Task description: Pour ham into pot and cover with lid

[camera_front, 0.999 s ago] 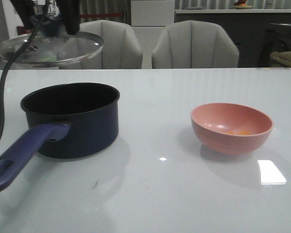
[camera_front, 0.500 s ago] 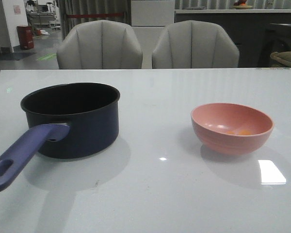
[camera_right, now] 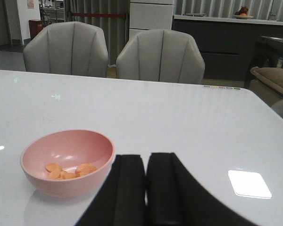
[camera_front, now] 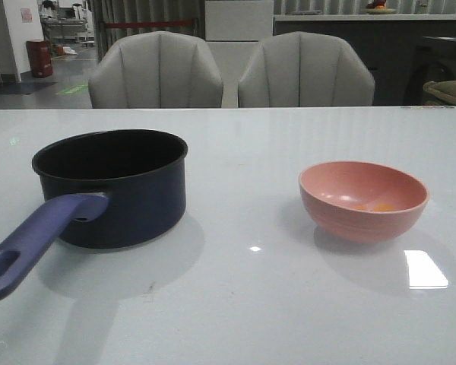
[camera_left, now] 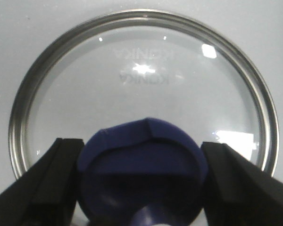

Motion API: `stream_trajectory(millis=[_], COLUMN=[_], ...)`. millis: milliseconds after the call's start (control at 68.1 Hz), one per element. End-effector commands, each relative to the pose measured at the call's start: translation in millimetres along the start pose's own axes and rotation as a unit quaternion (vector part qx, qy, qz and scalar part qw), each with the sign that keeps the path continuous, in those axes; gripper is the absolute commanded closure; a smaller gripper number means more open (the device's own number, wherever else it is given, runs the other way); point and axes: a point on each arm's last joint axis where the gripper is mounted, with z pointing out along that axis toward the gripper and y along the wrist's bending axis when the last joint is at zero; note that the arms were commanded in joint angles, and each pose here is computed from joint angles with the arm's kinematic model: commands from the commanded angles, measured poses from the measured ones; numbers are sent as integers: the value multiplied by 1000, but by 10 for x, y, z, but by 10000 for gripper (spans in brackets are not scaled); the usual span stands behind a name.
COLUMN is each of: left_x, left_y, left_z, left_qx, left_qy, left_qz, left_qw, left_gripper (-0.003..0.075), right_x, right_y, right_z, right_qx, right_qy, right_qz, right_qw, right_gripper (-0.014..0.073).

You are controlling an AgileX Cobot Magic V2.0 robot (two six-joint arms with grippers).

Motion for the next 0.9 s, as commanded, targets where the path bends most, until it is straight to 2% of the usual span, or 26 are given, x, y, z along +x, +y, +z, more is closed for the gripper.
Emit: stream_trajectory(millis=[0, 73, 162, 279, 411, 588, 793, 882], left_x=[-104, -100, -93, -91, -159, -152, 124, 311], left_y=[-17, -17, -18, -19, -30, -39, -155, -239], left_z=[-164, -147, -133, -144, -292, -849, -1529, -1686], left_qx=[2, 2, 2, 3, 8, 7, 18, 25], left_qy=[-50, -45, -40, -34, -50, -142, -276, -317], left_qz=[0, 0, 0, 0, -5, -4, 6, 20], left_qw=[999, 999, 999, 999, 999, 990, 961, 948], left_gripper=[338, 293, 185, 95, 94, 95, 95, 95], right_x=[-112, -112, -112, -112, -112, -112, -112, -112], right_y=[5, 5, 5, 5, 5, 5, 5, 5], right_z=[-23, -23, -23, -23, -23, -23, -23, -23], right_qx=[-2, -2, -2, -2, -2, -2, -2, -2], right_qy=[-57, -57, -57, -57, -57, -57, -57, -57], right_qz=[-3, -3, -3, -3, -3, -3, -3, -3], right_qw=[998, 998, 998, 998, 998, 998, 998, 998], right_gripper=[428, 428, 428, 428, 428, 428, 428, 428])
